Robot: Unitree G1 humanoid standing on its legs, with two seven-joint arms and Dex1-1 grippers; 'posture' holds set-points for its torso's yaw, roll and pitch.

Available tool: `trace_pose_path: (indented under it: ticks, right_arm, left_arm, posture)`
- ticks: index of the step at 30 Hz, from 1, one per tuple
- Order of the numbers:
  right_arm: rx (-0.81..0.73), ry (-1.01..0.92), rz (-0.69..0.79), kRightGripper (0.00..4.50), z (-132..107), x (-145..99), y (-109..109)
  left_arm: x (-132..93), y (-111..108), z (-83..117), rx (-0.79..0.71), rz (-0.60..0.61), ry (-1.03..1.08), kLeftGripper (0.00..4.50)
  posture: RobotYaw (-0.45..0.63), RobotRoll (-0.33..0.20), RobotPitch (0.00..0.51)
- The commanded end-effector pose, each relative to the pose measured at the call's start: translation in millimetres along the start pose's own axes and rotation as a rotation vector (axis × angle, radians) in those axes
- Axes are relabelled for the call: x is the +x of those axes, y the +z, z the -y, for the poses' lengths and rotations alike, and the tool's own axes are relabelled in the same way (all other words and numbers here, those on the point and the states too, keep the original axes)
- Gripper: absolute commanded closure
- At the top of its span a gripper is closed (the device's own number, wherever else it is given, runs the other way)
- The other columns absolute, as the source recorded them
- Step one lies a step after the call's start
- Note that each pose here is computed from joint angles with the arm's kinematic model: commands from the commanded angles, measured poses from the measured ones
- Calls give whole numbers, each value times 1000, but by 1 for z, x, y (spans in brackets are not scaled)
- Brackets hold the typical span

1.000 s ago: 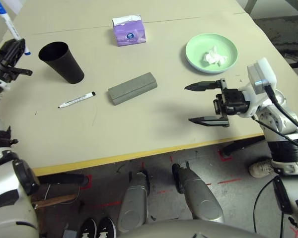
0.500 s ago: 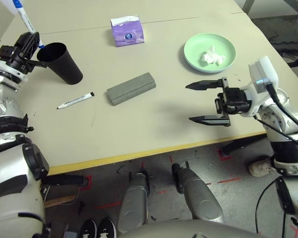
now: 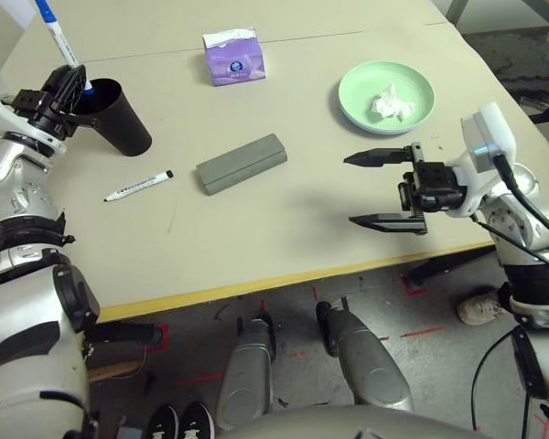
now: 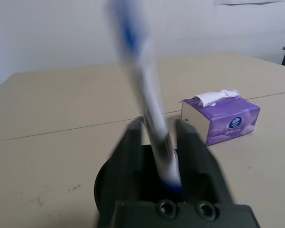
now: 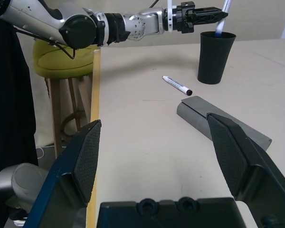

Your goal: Organize and tidy the items on the table.

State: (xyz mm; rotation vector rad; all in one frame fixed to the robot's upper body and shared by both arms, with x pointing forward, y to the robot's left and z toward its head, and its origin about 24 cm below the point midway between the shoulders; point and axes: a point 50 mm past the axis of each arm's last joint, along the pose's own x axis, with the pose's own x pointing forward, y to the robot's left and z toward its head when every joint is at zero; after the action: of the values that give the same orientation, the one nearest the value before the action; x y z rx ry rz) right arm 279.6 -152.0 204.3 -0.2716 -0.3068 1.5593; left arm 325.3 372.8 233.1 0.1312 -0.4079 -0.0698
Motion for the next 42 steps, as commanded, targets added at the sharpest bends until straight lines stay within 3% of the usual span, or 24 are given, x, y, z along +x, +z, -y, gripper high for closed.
trace_pose_path:
  ticks: [1, 6, 7, 23, 29, 34, 42]
  right_arm:
    - [-9, -2, 1, 0, -3, -2, 2]
    - [-7, -2, 4, 0, -1, -1, 1]
    - [-7, -2, 6, 0, -1, -1, 1]
    - [-23, -3, 16, 0, 3, -2, 0]
    - [-25, -5, 18, 0, 3, -1, 1]
    - [-18, -13, 17, 0, 1, -2, -1]
    - [-2, 9, 12, 0, 1, -1, -6]
  left_arm:
    - [-6, -5, -3, 11, -14, 14, 1847]
    - [-10, 1, -9, 17, 1, 29, 146]
    - [-10, 1, -9, 20, 1, 30, 26]
    - [-15, 7, -17, 36, 11, 50, 26]
    - [-19, 11, -12, -19, 29, -68, 26]
    - [-42, 32, -22, -25, -12, -289, 26]
    - [-68, 93, -40, 50, -143, -538, 26]
  posture:
    - [-225, 0, 280]
    - [-217, 0, 275]
    - [-214, 0, 274]
    - [-214, 0, 257]
    - [-218, 0, 259]
    - [-214, 0, 263]
    - [-177, 0, 271]
